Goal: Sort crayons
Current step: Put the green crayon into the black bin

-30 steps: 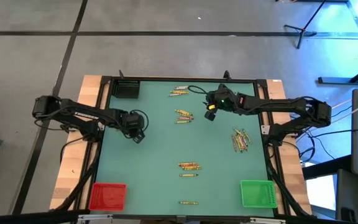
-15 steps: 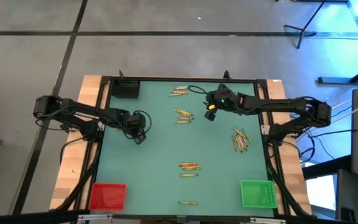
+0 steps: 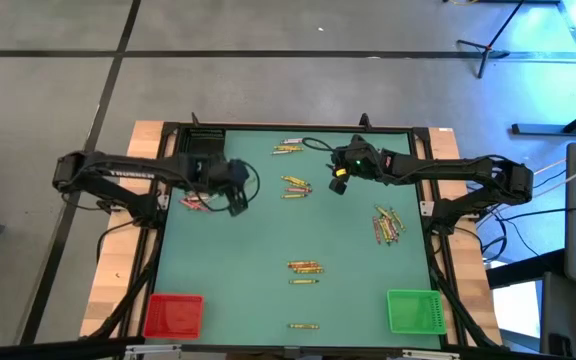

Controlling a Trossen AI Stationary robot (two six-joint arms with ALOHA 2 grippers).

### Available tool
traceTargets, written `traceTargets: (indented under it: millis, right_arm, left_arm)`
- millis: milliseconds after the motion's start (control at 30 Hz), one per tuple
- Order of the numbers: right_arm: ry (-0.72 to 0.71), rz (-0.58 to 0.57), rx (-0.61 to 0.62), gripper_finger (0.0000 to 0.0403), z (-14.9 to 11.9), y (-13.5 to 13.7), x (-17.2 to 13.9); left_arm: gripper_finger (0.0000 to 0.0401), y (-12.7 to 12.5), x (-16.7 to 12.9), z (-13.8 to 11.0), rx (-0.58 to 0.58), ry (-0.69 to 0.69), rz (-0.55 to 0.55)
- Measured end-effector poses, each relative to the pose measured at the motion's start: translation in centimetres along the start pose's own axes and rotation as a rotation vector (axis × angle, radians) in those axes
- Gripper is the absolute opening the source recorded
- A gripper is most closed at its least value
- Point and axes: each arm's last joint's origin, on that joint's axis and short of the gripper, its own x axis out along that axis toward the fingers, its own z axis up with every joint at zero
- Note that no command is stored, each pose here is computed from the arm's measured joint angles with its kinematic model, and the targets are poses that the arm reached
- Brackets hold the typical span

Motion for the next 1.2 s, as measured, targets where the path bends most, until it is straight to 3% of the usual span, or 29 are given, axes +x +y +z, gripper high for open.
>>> traceTargets:
  millis: [133, 267, 633, 900, 1200]
  right_arm:
    - [-0.001, 0.008, 0.000, 0.0154, 0.0, 0.0, 0.0]
    - [0.000, 0.008, 0.000, 0.0154, 0.0, 0.0, 0.0]
    - [-0.002, 0.008, 0.000, 0.0154, 0.0, 0.0, 0.0]
    - [-0.002, 0.009, 0.000, 0.0154, 0.0, 0.0, 0.0]
    - [-0.003, 0.010, 0.000, 0.0154, 0.0, 0.0, 0.0]
  left_arm:
    - [0.0004, 2.2, -0.9, 1.8, 0.017, -0.028, 0.074]
    - [0.0004, 5.4, -0.1, 2.0, -0.014, 0.018, 0.159]
    - [0.0004, 14.0, 3.1, -1.4, -0.188, 0.177, 0.345]
    - [0.0008, 16.9, 5.5, -4.4, -0.294, 0.162, 0.401]
    - [0.0053, 17.6, 5.9, -5.5, -0.330, 0.170, 0.389]
